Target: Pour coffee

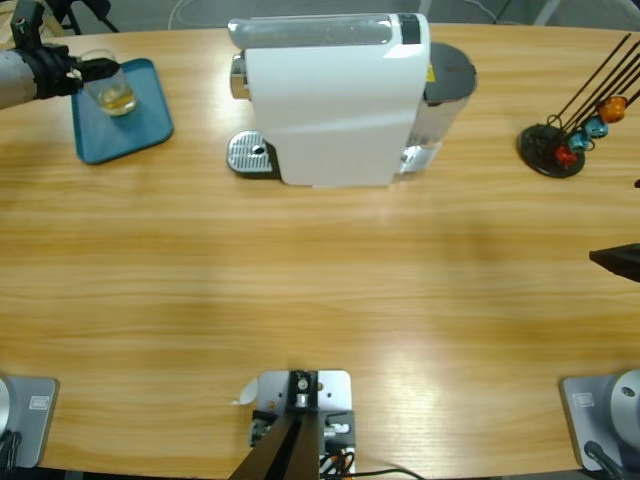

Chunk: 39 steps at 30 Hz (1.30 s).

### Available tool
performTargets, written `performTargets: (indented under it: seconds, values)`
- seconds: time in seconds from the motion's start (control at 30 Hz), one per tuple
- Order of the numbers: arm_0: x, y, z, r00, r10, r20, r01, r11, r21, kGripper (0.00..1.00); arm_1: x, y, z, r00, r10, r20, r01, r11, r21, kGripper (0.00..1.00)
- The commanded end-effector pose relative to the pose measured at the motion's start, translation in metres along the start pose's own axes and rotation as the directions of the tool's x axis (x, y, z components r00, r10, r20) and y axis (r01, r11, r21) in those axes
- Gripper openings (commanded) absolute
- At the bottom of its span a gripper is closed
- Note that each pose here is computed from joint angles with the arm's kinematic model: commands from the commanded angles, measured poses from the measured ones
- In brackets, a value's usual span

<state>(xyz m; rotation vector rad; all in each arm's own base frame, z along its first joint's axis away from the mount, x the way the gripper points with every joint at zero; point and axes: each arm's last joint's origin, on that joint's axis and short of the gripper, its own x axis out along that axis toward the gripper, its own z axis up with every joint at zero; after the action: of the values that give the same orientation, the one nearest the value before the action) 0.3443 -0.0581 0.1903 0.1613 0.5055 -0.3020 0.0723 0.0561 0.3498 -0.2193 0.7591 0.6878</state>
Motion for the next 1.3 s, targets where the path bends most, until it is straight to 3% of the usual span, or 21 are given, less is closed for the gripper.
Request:
performTargets:
  seconds: [0.03,0.1,0.13,0.17,0.23,0.43,0.67,0.83,0.9,0.97,1.03,1.1,1.17,1.3]
  values:
    - [0.006,-0.005,-0.030,0.999,0.002,-0.045,-0.003,0.999,-0.038,0.000,0.009,-0.004,-0.001,0.999,-0.034,-0.032,0.034,0.999,0.006,1.000]
    - [0.006,-0.006,-0.034,0.999,0.001,-0.043,-0.003,0.999,-0.040,0.010,0.007,-0.004,0.000,0.999,-0.034,-0.027,0.034,0.999,0.005,1.000]
    - [0.005,-0.007,-0.036,0.999,-0.003,-0.046,0.001,0.999,-0.042,0.511,0.006,-0.004,0.000,0.999,-0.033,-0.027,0.034,0.999,0.004,1.000]
    - [0.002,-0.008,-0.039,0.999,-0.002,-0.045,0.000,0.999,-0.041,0.850,0.006,-0.004,-0.001,0.999,-0.034,-0.028,0.034,0.999,0.005,1.000]
    - [-0.007,-0.010,-0.043,1.000,-0.008,-0.013,0.007,0.999,-0.039,0.956,0.005,-0.004,-0.002,0.999,-0.034,-0.034,0.034,0.999,0.006,1.000]
    - [-0.023,-0.012,-0.042,0.993,-0.013,0.119,0.018,0.999,-0.041,0.996,0.000,-0.003,-0.002,0.999,-0.029,-0.032,0.029,1.000,0.005,1.000]
    - [-0.075,-0.010,0.000,0.963,0.028,0.267,-0.019,0.999,-0.036,0.996,-0.006,-0.002,-0.006,0.999,-0.030,-0.014,0.030,1.000,0.004,1.000]
    - [-0.141,-0.029,0.025,0.981,0.077,0.178,-0.068,0.996,-0.054,0.996,-0.004,-0.002,-0.009,0.999,-0.032,-0.006,0.032,0.999,0.003,1.000]
    - [-0.161,-0.037,0.033,0.992,0.077,0.096,-0.074,0.996,-0.042,0.996,-0.003,-0.002,-0.009,0.999,-0.035,0.010,0.035,0.999,0.002,1.000]
    - [-0.178,-0.044,0.038,0.998,0.048,0.051,-0.046,0.998,-0.032,0.996,-0.005,-0.002,-0.009,0.999,-0.037,0.022,0.037,0.999,0.000,1.000]
    - [-0.190,-0.055,0.038,0.998,-0.047,0.051,0.048,0.999,-0.022,0.996,-0.005,-0.002,-0.011,0.999,-0.037,0.031,0.037,0.999,-0.001,1.000]
    - [-0.203,-0.067,0.036,0.974,-0.215,0.066,0.215,0.977,0.000,0.996,-0.004,-0.002,-0.017,0.999,-0.032,0.024,0.032,0.999,0.000,1.000]
    - [-0.216,-0.077,0.033,0.923,-0.379,0.061,0.380,0.925,-0.009,0.996,-0.002,-0.002,-0.018,0.999,-0.035,0.009,0.035,0.999,0.002,1.000]
    - [-0.224,-0.090,0.030,0.834,-0.550,-0.035,0.550,0.835,-0.031,0.996,0.002,-0.003,-0.014,0.999,-0.046,-0.011,0.046,0.999,0.008,1.000]
